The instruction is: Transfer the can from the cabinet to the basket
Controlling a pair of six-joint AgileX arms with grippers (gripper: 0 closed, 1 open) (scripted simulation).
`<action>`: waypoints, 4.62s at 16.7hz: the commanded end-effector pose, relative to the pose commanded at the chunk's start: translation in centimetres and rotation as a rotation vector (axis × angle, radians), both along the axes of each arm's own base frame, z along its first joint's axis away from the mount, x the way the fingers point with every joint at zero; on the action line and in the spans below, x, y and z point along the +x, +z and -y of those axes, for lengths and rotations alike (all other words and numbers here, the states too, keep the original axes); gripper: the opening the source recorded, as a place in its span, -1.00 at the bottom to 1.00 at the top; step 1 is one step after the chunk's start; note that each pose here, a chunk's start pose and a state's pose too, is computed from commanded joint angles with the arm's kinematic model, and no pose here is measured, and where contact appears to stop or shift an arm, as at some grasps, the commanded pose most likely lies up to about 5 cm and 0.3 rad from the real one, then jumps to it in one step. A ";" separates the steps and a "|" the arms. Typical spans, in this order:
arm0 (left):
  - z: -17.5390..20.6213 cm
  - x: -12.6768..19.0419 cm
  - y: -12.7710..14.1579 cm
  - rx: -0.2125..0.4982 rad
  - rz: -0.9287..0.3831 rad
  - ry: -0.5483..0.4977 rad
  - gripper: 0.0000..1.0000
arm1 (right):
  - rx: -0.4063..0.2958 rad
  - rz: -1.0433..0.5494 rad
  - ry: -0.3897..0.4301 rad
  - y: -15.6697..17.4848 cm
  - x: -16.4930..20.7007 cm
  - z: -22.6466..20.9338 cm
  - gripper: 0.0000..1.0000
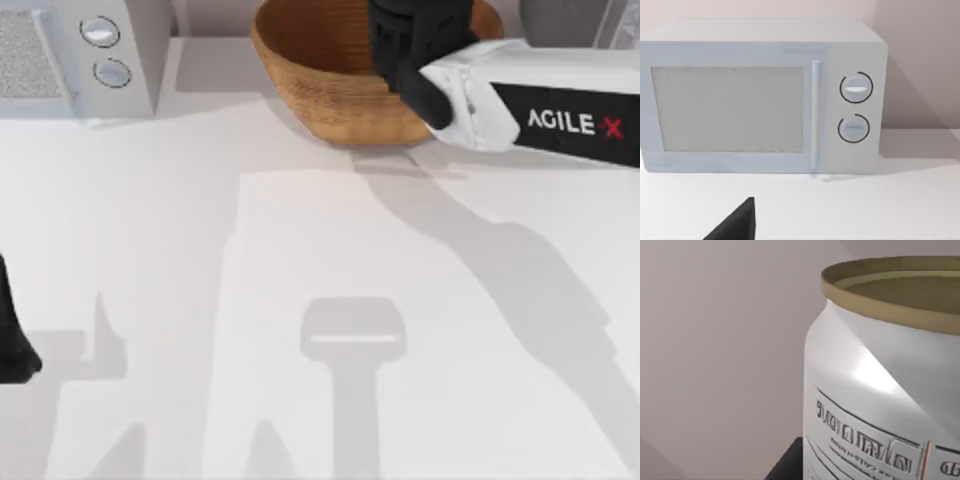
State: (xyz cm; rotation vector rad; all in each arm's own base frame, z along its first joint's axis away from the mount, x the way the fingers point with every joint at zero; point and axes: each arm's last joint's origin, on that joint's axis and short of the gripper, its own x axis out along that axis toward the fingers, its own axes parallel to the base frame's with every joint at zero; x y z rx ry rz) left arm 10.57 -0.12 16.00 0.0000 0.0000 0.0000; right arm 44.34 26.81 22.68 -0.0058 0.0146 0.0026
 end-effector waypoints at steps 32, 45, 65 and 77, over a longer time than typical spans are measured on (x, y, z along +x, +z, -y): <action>0.0 0.0 0.0 0.000 0.000 0.000 1.00 | 0.006 0.013 0.002 -0.5 2.2 -0.3 1.00; 0.0 0.0 0.0 0.000 0.000 0.000 1.00 | 0.006 0.013 0.002 -0.5 2.2 -0.3 1.00; 0.0 0.0 0.0 0.000 0.000 0.000 1.00 | -0.016 -0.060 0.088 3.0 -2.2 7.4 1.00; 0.0 0.0 0.0 0.000 0.000 0.000 1.00 | 0.006 -0.096 0.139 3.5 -24.3 23.3 1.00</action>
